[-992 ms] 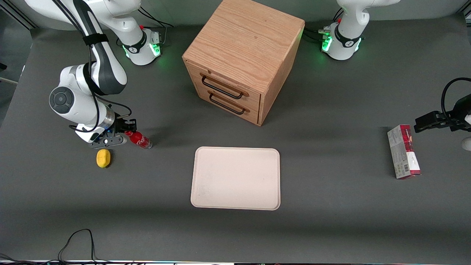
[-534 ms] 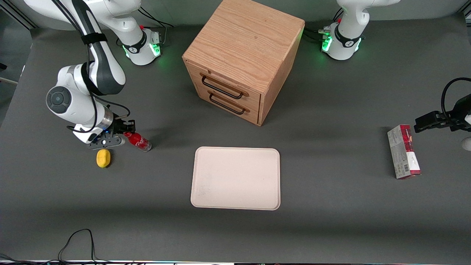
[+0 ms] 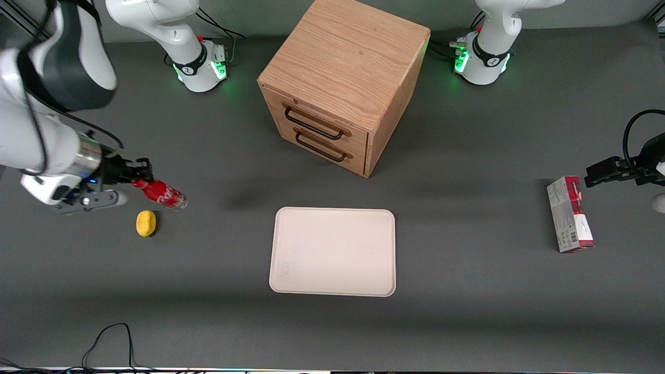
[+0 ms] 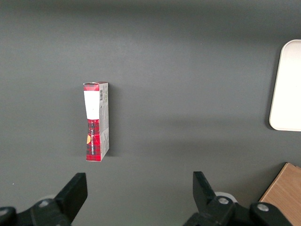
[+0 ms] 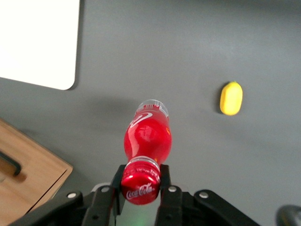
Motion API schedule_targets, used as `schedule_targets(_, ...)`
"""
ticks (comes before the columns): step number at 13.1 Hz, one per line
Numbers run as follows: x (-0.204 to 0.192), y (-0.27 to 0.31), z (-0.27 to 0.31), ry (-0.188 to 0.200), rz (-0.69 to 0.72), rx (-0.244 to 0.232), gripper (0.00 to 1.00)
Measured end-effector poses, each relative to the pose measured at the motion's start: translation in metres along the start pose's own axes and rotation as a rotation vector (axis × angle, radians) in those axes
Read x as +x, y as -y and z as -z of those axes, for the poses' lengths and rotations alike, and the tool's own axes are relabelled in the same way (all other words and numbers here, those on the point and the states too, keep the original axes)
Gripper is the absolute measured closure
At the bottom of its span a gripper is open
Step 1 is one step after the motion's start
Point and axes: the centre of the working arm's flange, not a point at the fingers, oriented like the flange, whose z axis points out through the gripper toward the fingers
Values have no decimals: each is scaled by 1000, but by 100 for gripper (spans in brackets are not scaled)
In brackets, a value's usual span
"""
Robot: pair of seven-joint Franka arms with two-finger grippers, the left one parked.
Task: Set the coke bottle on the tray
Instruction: 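Lift the bottle and carry it with the right gripper to the tray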
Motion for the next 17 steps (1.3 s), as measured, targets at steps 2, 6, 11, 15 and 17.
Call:
schedule_targets(2, 1, 1, 38, 25, 0, -5, 69)
schedule_targets(6, 26, 5, 32, 50, -55, -8, 69)
schedule_targets(11, 117, 91, -54, 3, -153, 56, 69)
schedule_targets(15, 163, 171, -129, -86, -240, 75, 69)
schedule_targets(17, 174, 195, -153, -128, -253, 71, 69)
